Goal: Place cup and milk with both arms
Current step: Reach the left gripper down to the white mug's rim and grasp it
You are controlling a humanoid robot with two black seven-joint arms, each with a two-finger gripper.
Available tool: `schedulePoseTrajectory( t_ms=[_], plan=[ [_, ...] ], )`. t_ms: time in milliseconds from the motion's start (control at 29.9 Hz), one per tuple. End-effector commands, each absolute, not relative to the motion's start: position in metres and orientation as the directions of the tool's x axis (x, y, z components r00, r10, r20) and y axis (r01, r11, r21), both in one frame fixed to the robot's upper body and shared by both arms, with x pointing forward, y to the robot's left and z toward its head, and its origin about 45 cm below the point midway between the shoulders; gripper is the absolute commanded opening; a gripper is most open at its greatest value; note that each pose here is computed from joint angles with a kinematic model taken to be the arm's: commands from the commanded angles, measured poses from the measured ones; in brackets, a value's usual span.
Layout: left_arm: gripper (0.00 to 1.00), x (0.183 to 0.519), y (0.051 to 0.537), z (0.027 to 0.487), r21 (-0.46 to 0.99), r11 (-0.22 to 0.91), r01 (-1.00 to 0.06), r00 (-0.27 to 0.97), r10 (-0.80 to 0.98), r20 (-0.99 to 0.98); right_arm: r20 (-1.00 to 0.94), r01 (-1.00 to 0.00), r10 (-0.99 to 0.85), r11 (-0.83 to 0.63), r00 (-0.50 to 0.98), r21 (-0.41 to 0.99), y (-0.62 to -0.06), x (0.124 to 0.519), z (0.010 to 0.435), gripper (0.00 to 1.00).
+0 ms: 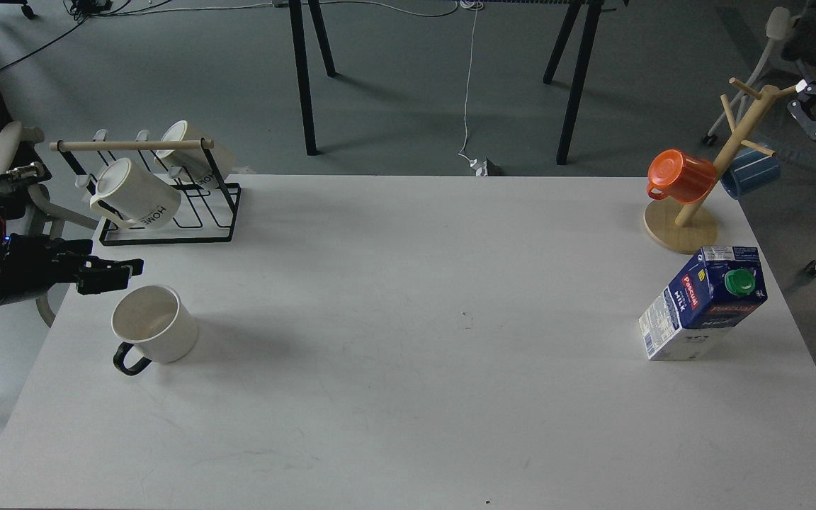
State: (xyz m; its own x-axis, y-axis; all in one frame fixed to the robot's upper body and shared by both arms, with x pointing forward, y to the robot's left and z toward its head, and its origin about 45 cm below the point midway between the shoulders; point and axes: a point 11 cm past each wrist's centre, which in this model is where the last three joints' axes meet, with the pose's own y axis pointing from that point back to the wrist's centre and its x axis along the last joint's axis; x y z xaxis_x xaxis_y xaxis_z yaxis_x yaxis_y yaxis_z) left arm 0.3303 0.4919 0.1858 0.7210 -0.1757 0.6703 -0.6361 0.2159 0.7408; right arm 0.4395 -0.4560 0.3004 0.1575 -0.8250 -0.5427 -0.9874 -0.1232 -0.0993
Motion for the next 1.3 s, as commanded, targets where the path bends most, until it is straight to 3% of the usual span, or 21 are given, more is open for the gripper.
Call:
schedulePoseTrajectory(
  t_ms=[0, 602, 1036, 1103, 1237, 1270],
  plan=[
    [0.99, 0.325, 0.501, 0.176, 0.756, 0.188, -0.627, 0.738, -0.164, 0.654, -0.546, -0.988, -0.824, -0.12, 0.151, -0.093, -0.457, 0.438, 0.297, 0.99],
    [0.98, 0.311, 0.494, 0.135, 0.798, 0.187, -0.573, 0.788, -0.142, 0.599, -0.544, -0.988, -0.826, -0.109, 0.149, -0.105, -0.462, 0.437, 0.302, 0.99],
    [0.9, 0.309, 0.488, 0.114, 0.806, 0.184, -0.563, 0.797, -0.139, 0.588, -0.54, -0.989, -0.829, -0.103, 0.145, -0.107, -0.465, 0.436, 0.304, 0.99],
    [0.85, 0.309, 0.487, 0.114, 0.807, 0.184, -0.56, 0.797, -0.145, 0.586, -0.536, -0.989, -0.832, -0.099, 0.142, -0.108, -0.468, 0.435, 0.305, 0.99],
    [0.49, 0.306, 0.487, 0.11, 0.821, 0.177, -0.543, 0.797, -0.201, 0.57, -0.536, -0.99, -0.833, -0.098, 0.139, -0.105, -0.468, 0.435, 0.304, 0.99],
    [0.45, 0.305, 0.487, 0.109, 0.818, 0.178, -0.546, 0.79, -0.215, 0.574, -0.536, -0.99, -0.833, -0.098, 0.139, -0.105, -0.468, 0.435, 0.304, 0.99]
  ],
)
